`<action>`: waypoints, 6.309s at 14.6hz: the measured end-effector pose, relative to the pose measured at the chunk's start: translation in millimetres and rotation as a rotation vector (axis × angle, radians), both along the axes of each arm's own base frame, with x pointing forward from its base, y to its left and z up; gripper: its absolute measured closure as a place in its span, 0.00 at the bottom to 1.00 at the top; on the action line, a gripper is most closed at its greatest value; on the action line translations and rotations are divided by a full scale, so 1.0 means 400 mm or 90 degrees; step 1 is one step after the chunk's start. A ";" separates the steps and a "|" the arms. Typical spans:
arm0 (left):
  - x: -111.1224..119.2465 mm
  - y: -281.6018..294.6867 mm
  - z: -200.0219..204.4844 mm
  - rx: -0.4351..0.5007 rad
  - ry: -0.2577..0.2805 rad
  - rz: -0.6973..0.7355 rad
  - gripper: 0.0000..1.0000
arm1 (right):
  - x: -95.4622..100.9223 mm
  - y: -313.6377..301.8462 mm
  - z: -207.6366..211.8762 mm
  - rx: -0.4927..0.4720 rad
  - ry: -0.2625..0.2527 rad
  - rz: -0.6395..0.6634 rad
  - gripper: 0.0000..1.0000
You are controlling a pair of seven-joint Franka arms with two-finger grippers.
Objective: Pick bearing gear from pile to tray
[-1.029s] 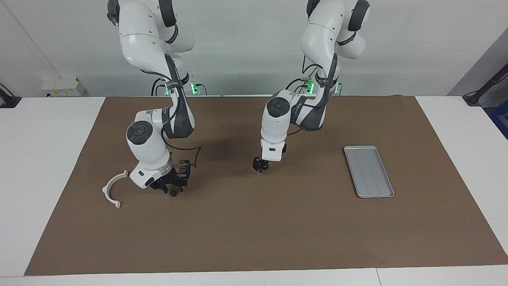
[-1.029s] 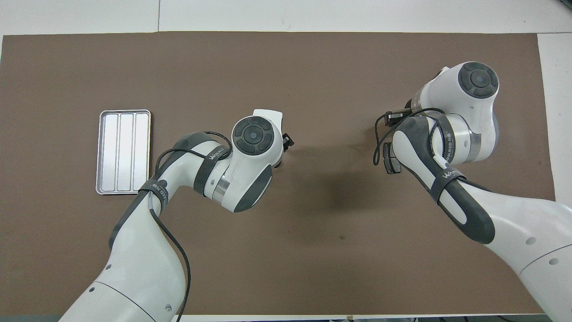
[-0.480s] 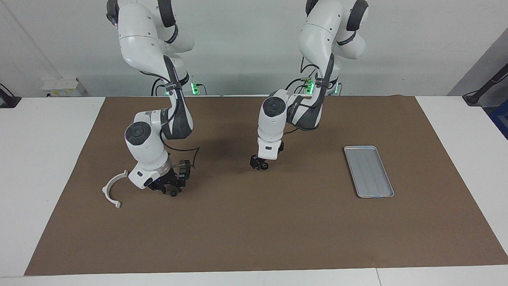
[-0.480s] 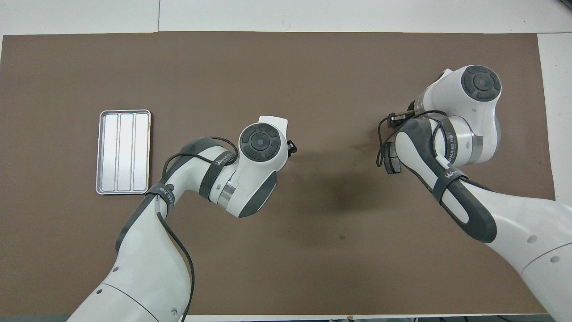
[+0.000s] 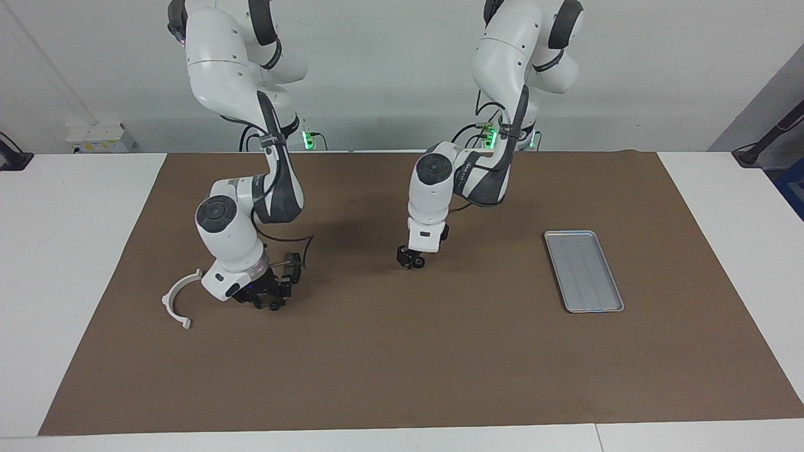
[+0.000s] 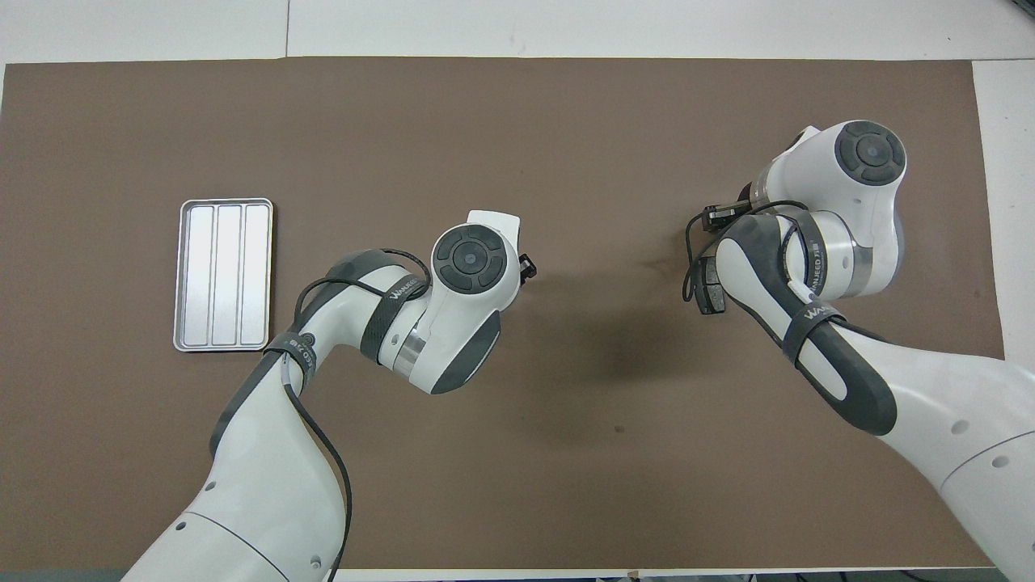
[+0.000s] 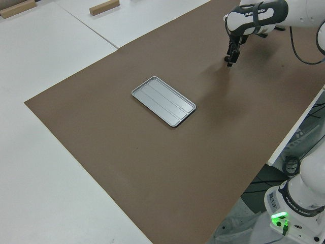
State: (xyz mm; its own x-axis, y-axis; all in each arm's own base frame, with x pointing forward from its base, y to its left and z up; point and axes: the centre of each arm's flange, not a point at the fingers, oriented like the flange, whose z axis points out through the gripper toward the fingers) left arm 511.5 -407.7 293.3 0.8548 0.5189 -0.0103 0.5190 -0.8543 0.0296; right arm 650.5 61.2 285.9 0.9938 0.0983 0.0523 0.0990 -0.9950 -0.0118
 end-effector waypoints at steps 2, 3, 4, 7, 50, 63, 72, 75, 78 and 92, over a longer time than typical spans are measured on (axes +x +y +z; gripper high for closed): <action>0.000 0.001 -0.002 0.003 -0.001 -0.002 0.19 | 0.001 0.003 0.004 0.000 -0.002 0.001 0.59; 0.000 0.002 -0.002 0.003 -0.001 -0.003 0.19 | 0.001 0.003 0.005 0.000 -0.003 0.001 0.69; 0.000 0.002 -0.002 0.004 -0.002 -0.003 0.24 | 0.001 0.003 0.005 0.000 -0.003 0.001 0.69; 0.012 0.004 0.012 0.003 -0.005 0.000 0.62 | 0.002 0.003 0.006 0.000 -0.003 0.001 0.76; 0.063 0.975 0.028 0.030 -0.022 -0.185 0.61 | -0.197 0.824 0.101 0.034 -0.029 -0.109 0.00; 0.081 0.387 0.258 -0.006 -0.035 -0.032 0.20 | -0.088 0.046 0.634 -0.011 -0.013 -0.010 0.00; 0.075 0.052 0.077 -0.017 -0.044 0.006 0.20 | -0.227 -0.148 0.728 -0.026 0.090 -0.006 0.00; 0.074 0.048 0.068 -0.015 -0.042 0.005 0.20 | -0.257 -0.164 0.715 -0.026 0.103 -0.013 0.00; 0.051 0.030 0.037 -0.008 -0.032 0.000 0.30 | -0.273 -0.165 0.750 -0.025 0.085 -0.013 0.00; 0.021 0.029 0.015 0.026 -0.003 0.015 0.76 | -0.273 -0.169 0.804 -0.025 0.050 -0.016 0.00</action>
State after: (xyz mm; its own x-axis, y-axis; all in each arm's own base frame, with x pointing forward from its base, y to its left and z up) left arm 520.1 -396.0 299.2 0.8422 0.5390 0.0154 0.5391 -0.8423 -0.0026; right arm 541.4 -6.5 607.5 0.9968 0.0742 -0.0294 0.0748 -0.9970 0.0199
